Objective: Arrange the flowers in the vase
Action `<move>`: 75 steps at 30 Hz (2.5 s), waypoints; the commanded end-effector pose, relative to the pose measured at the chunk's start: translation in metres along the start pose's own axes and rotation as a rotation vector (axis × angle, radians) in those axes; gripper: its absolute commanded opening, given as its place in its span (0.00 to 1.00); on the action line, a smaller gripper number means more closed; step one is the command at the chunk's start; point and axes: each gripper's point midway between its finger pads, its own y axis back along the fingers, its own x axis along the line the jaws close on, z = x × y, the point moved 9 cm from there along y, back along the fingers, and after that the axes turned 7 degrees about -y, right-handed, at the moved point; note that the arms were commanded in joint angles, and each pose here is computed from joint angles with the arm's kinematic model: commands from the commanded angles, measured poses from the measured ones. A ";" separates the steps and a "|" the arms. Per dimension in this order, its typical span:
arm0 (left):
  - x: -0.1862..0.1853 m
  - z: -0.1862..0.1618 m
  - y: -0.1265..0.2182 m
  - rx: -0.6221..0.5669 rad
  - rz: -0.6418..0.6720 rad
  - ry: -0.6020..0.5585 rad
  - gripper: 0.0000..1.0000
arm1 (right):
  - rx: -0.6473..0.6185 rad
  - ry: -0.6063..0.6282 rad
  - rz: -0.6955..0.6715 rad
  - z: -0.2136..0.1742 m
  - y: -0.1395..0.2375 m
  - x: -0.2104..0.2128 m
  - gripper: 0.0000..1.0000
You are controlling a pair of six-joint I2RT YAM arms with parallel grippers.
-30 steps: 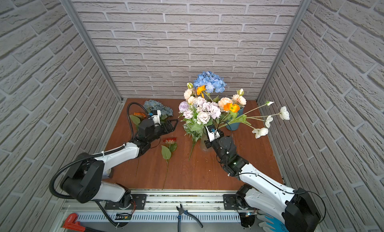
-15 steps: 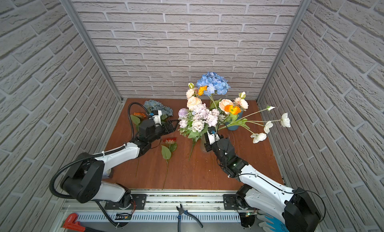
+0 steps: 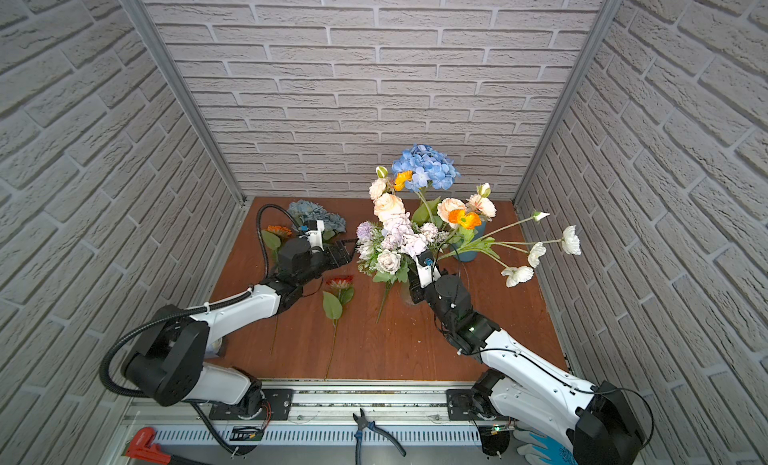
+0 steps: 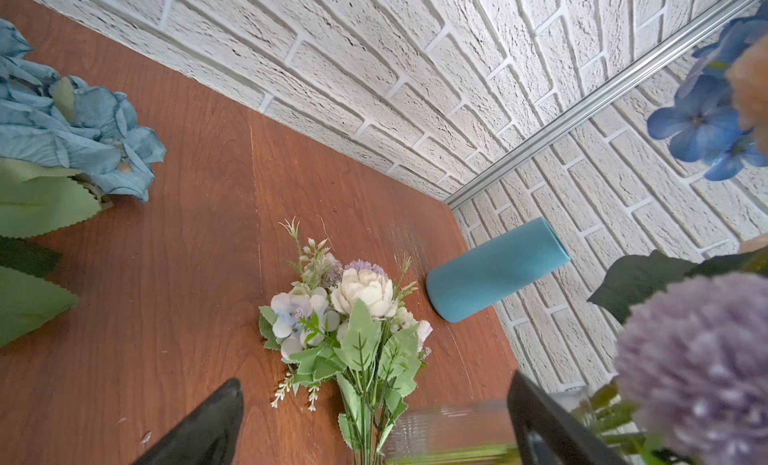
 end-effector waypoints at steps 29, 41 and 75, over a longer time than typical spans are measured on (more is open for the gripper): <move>-0.008 0.008 0.003 -0.051 -0.049 -0.016 0.98 | 0.025 -0.048 -0.087 -0.004 0.005 -0.005 0.06; -0.009 0.009 0.005 -0.058 -0.049 -0.013 0.98 | 0.099 -0.086 -0.023 -0.015 0.010 0.000 0.29; -0.019 0.022 0.007 -0.084 -0.075 -0.022 0.98 | -0.019 -0.132 -0.095 -0.071 0.050 -0.022 0.96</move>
